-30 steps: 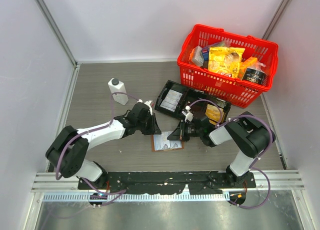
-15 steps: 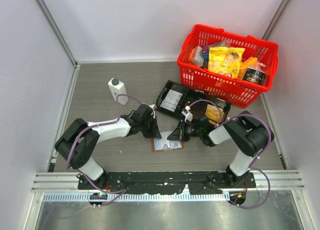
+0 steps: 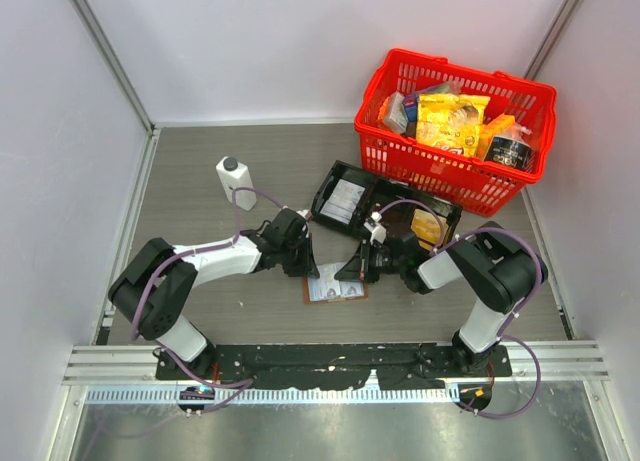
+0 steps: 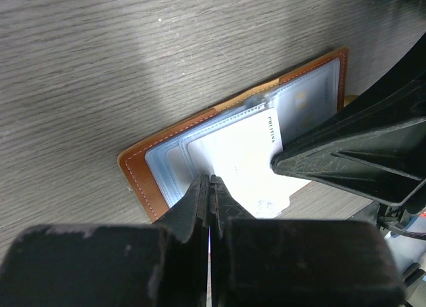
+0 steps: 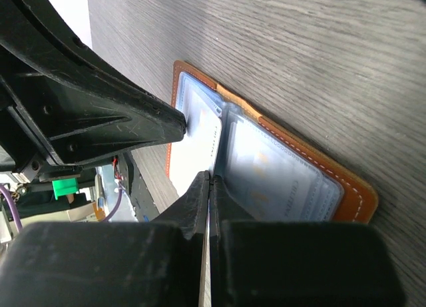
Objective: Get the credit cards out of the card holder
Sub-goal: Remove the credit card from the card holder.
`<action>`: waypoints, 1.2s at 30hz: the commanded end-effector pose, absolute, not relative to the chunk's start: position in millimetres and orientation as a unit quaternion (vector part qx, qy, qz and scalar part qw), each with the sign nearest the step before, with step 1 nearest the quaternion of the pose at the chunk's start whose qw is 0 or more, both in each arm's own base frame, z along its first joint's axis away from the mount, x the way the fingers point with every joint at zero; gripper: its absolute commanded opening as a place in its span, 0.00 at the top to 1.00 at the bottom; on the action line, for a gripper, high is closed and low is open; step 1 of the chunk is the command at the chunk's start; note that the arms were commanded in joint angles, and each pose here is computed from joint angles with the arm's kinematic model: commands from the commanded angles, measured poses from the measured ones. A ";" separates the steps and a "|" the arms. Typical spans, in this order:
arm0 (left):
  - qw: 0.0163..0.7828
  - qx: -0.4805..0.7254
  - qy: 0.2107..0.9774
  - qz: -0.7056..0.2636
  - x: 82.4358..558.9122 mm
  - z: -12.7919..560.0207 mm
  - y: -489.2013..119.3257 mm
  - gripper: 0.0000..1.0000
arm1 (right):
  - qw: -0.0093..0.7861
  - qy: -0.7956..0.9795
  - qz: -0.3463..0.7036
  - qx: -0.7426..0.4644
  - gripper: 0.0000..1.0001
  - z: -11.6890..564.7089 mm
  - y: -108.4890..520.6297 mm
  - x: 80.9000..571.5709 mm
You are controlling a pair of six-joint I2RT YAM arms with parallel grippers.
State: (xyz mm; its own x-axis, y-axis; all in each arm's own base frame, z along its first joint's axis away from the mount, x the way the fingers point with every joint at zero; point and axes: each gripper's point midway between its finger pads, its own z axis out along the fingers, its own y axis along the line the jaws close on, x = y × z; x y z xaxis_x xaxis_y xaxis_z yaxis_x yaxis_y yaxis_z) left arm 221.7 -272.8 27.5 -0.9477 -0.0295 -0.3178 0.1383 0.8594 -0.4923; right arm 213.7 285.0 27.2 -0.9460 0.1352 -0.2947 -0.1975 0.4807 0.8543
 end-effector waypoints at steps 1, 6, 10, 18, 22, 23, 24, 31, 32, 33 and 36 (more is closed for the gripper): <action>0.134 0.037 0.972 -0.187 207.1 3.7 -241.3 1.00 | 0.181 0.842 0.508 -0.012 0.96 27.2 280.6 221.2; 0.134 0.037 0.974 -0.179 206.5 1.7 -237.9 1.00 | 0.179 0.840 0.512 -0.009 0.92 27.2 279.0 218.7; 0.133 0.036 0.974 -0.178 206.4 0.8 -238.6 1.00 | 0.177 0.836 0.519 -0.007 0.87 28.9 280.6 217.4; 0.127 0.033 0.976 -0.173 203.9 -3.6 -236.6 1.00 | 0.183 0.831 0.525 -0.007 0.96 32.6 279.4 216.8; 0.128 0.032 0.976 -0.172 204.6 -4.0 -236.2 1.00 | 0.183 0.831 0.526 -0.007 0.99 32.8 279.5 215.9; 0.127 0.033 0.976 -0.171 204.4 -4.5 -236.1 1.00 | 0.183 0.831 0.526 -0.006 0.99 32.9 279.2 215.7; 0.127 0.033 0.977 -0.171 204.3 -4.9 -235.9 1.00 | 0.186 0.830 0.527 -0.007 0.99 34.1 278.9 215.5; 0.120 0.033 0.977 -0.171 201.9 -9.3 -236.0 1.00 | 0.194 0.834 0.516 -0.007 0.91 36.9 277.0 218.8; 0.120 0.033 0.977 -0.171 202.4 -8.9 -236.3 1.00 | 0.193 0.834 0.517 -0.009 0.85 37.3 278.7 218.6; 0.121 0.035 0.977 -0.173 202.4 -8.7 -237.3 1.00 | 0.193 0.835 0.515 -0.006 0.82 35.7 278.0 219.7; 0.119 0.035 0.977 -0.174 202.9 -8.9 -238.2 1.00 | 0.188 0.835 0.518 -0.004 0.77 34.4 281.5 220.0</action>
